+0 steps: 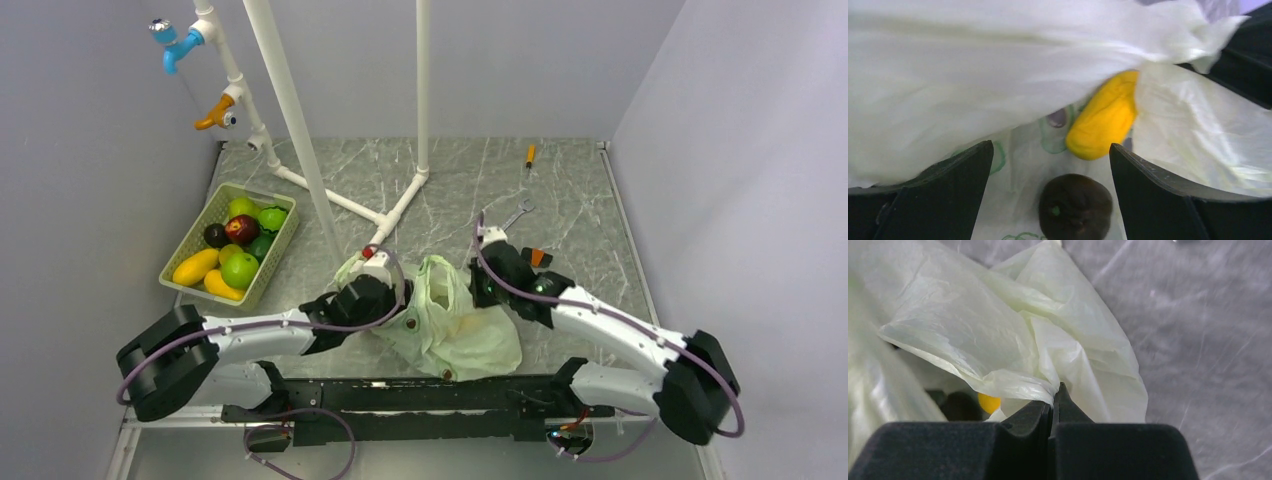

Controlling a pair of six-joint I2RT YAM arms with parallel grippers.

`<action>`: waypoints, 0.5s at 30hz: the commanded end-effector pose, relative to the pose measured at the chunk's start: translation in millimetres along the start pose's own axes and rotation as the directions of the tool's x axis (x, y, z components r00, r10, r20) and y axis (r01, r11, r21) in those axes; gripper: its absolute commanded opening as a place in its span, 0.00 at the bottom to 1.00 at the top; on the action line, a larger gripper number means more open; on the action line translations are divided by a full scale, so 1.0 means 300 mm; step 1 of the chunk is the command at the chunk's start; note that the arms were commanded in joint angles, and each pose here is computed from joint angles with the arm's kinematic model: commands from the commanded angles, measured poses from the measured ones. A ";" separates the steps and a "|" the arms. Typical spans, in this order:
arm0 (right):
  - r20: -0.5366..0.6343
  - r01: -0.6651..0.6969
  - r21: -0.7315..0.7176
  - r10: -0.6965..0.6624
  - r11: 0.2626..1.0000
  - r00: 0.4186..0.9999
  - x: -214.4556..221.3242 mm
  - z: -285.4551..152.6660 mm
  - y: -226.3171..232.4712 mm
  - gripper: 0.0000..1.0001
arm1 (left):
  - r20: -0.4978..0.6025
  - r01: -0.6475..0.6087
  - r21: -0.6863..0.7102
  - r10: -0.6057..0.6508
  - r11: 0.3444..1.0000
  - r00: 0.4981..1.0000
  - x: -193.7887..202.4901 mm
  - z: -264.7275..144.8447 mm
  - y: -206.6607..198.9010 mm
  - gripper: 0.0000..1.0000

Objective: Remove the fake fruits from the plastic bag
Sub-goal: Adjust the plastic bag at the center of the board.

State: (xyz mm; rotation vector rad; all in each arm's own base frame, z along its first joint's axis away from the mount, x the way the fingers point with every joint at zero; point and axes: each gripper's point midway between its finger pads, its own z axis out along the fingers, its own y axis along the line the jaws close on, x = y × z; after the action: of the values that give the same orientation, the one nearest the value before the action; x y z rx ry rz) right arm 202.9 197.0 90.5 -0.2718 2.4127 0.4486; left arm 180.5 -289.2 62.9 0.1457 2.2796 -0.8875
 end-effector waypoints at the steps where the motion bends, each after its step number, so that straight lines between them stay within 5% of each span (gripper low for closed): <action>1: 0.150 0.143 0.011 -0.143 0.990 0.978 -0.273 0.029 0.038 0.00 | 0.033 -0.050 0.064 0.048 0.997 0.998 -0.115 0.024 -0.091 0.93; 7: 0.176 0.215 -0.051 -0.203 0.975 0.963 -0.361 -0.026 0.103 0.00 | 0.011 -0.034 0.088 0.033 0.996 0.999 -0.112 0.067 -0.110 0.92; 15: 0.079 0.065 -0.217 -0.049 0.974 0.996 -0.119 -0.079 0.111 0.00 | -0.050 -0.044 0.098 0.049 0.994 0.998 -0.039 0.100 -0.109 0.90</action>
State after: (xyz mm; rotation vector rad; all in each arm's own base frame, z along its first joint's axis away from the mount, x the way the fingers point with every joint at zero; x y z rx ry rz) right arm 240.2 223.8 160.0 -0.4428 2.2129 0.5539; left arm 198.6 -316.4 63.7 0.2165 2.3127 -0.9237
